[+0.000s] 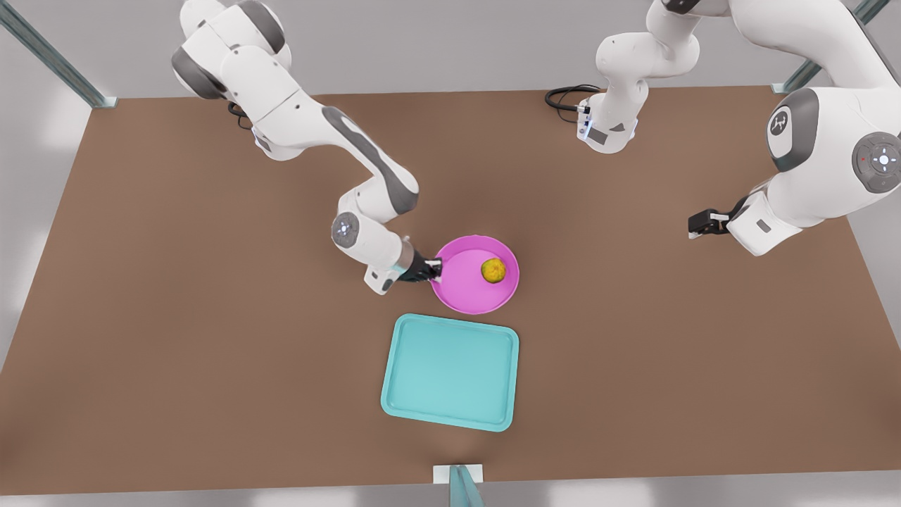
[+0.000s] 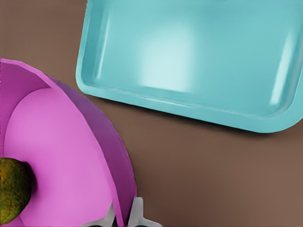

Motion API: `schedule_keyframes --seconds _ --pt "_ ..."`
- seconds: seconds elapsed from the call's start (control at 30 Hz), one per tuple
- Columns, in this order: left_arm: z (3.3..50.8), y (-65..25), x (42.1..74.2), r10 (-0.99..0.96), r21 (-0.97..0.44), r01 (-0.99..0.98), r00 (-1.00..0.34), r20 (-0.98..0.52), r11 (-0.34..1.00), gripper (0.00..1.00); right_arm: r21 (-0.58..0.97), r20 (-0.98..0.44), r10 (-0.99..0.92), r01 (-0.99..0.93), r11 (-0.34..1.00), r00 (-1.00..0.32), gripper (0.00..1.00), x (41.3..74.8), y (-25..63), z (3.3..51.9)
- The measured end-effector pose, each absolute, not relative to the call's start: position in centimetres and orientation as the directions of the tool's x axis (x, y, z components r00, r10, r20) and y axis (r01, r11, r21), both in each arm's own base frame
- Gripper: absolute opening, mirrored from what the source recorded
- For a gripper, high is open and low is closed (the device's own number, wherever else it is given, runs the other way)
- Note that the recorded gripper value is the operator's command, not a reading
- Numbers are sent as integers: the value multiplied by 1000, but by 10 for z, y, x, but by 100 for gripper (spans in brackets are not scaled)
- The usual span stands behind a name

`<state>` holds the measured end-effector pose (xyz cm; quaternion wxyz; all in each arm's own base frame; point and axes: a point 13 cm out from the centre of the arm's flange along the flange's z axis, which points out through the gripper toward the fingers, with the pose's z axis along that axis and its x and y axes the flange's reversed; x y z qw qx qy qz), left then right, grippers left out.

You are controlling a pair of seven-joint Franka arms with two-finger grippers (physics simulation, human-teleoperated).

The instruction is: Place the orange on the plate with the left arm and the plate on the tray with the right arm

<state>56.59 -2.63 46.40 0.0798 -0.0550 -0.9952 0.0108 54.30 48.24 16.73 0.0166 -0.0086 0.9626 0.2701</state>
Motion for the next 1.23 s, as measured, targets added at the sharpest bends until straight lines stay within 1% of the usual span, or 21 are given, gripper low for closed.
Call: schedule_keyframes --seconds 0.13,0.27,0.37,0.43,0.53,0.57,0.7,0.77,0.8,0.83,0.87,0.9,0.93,0.97,1.0,1.03,1.07,1.1,1.23 --pt "463 -26 566 114 -31 110 -980 161 993 100 571 -20 135 100 815 -991 21 609 468 155" --pt "463 -26 565 116 -31 112 -980 162 993 100 590 -6 259 206 780 -966 21 660 426 138" --pt "462 -26 566 117 -32 113 -980 162 993 100 607 -10 319 248 755 -948 21 694 408 126" --pt "463 -26 566 118 -32 114 -980 160 993 100 618 -16 339 257 743 -941 21 709 408 119" --pt "463 -26 566 119 -32 115 -980 160 993 100 622 -19 350 263 737 -936 21 714 408 114" --pt "463 -26 566 119 -32 115 -980 160 993 100 623 -21 352 263 736 -936 100 714 409 114" --pt "463 -26 566 120 -32 116 -980 160 993 100 635 -32 357 257 729 -934 100 714 416 129" --pt "462 -26 567 120 -32 116 -980 161 993 100 646 -36 341 239 725 -939 100 702 430 156" --pt "461 -26 567 120 -32 116 -980 162 993 100 645 -40 321 221 731 -946 100 684 433 185" --pt "461 -26 567 120 -32 116 -979 163 993 100 638 -38 309 215 739 -950 100 671 415 220" --pt "461 -26 566 120 -32 117 -979 163 993 100 609 -52 305 211 764 -951 100 685 364 257" --pt "461 -26 566 120 -33 117 -979 165 993 100 543 -103 246 152 826 -964 100 701 316 296" --pt "462 -26 566 120 -33 117 -979 165 993 100 444 -164 155 67 894 -974 100 704 279 341" --pt "463 -26 566 120 -33 117 -979 163 993 100 339 -215 81 3 941 -973 100 697 243 394" --pt "463 -26 567 121 -33 117 -979 162 993 100 244 -241 35 -26 969 -970 100 683 208 438" --pt "465 -27 569 122 -33 118 -980 156 992 100 163 -239 6 -34 986 -971 100 666 178 468" --pt "467 -28 575 123 -34 120 -981 148 992 100 98 -218 -11 -33 995 -976 100 649 154 485" --pt "469 -28 580 123 -34 120 -982 142 992 100 46 -184 -21 -30 998 -983 100 634 134 492" --pt "471 -25 583 119 -33 116 -982 144 993 100 -69 -37 -36 -33 997 -999 100 593 94 489"
